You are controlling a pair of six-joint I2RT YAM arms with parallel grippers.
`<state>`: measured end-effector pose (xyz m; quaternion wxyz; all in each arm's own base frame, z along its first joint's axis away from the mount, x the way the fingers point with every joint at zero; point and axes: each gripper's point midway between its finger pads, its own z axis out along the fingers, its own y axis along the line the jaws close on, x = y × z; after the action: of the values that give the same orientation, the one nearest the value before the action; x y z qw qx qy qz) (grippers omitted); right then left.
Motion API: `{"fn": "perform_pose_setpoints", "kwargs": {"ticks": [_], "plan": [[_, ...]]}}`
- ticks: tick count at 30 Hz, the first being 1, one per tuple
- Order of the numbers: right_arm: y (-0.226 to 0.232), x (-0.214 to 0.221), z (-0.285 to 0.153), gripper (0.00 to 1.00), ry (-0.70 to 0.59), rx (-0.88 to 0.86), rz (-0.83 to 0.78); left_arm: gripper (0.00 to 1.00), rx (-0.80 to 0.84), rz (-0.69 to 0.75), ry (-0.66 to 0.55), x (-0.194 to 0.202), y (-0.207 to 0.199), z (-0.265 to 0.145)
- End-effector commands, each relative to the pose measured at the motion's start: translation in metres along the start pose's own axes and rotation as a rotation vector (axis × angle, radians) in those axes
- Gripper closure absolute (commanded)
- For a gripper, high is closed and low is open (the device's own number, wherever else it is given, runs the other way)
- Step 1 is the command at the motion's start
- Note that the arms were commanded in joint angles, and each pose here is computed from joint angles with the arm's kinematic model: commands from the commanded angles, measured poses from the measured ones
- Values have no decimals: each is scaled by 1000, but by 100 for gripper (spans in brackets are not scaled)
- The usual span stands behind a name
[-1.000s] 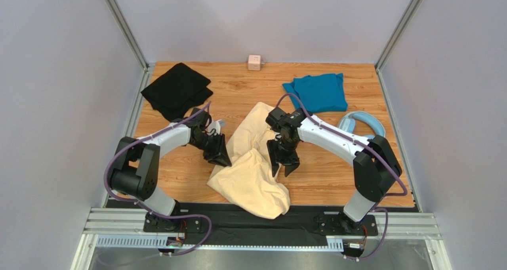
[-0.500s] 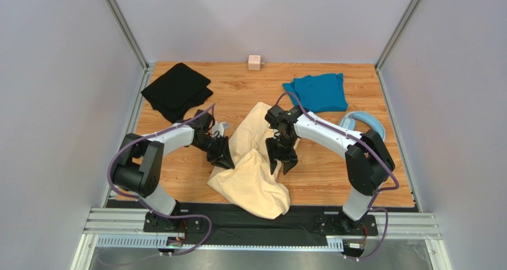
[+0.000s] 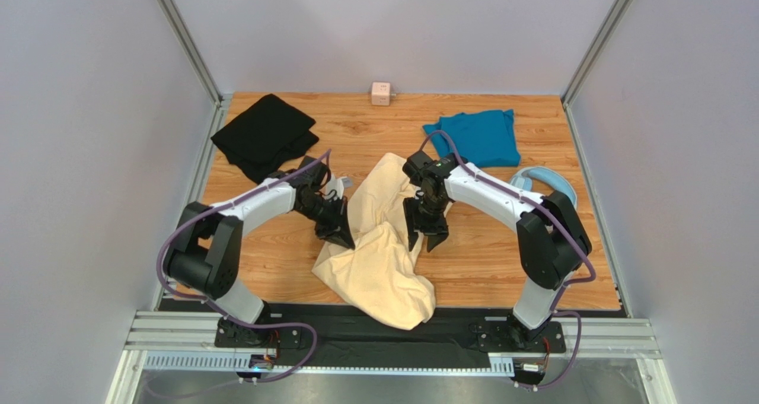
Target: Fold and stack the t-shirts
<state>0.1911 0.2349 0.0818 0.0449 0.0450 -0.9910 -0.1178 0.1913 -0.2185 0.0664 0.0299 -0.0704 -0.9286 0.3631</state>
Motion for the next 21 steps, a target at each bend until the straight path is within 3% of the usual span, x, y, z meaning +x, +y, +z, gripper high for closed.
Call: {"fn": "perform_pose_setpoints", "kwargs": {"ticks": [1, 6, 13, 21], "plan": [[-7, -35, 1, 51, -112, 25, 31, 100, -19, 75, -88, -6, -30, -39], [-6, -78, 13, 53, -131, 55, 28, 100, -40, 86, -81, 28, -40, -67], [-2, -122, 25, 53, -147, 62, 50, 100, -186, -11, -9, 88, -25, -98], [-14, -139, 54, 53, -42, 102, 105, 100, -173, -124, -78, 108, -20, -94]]}}
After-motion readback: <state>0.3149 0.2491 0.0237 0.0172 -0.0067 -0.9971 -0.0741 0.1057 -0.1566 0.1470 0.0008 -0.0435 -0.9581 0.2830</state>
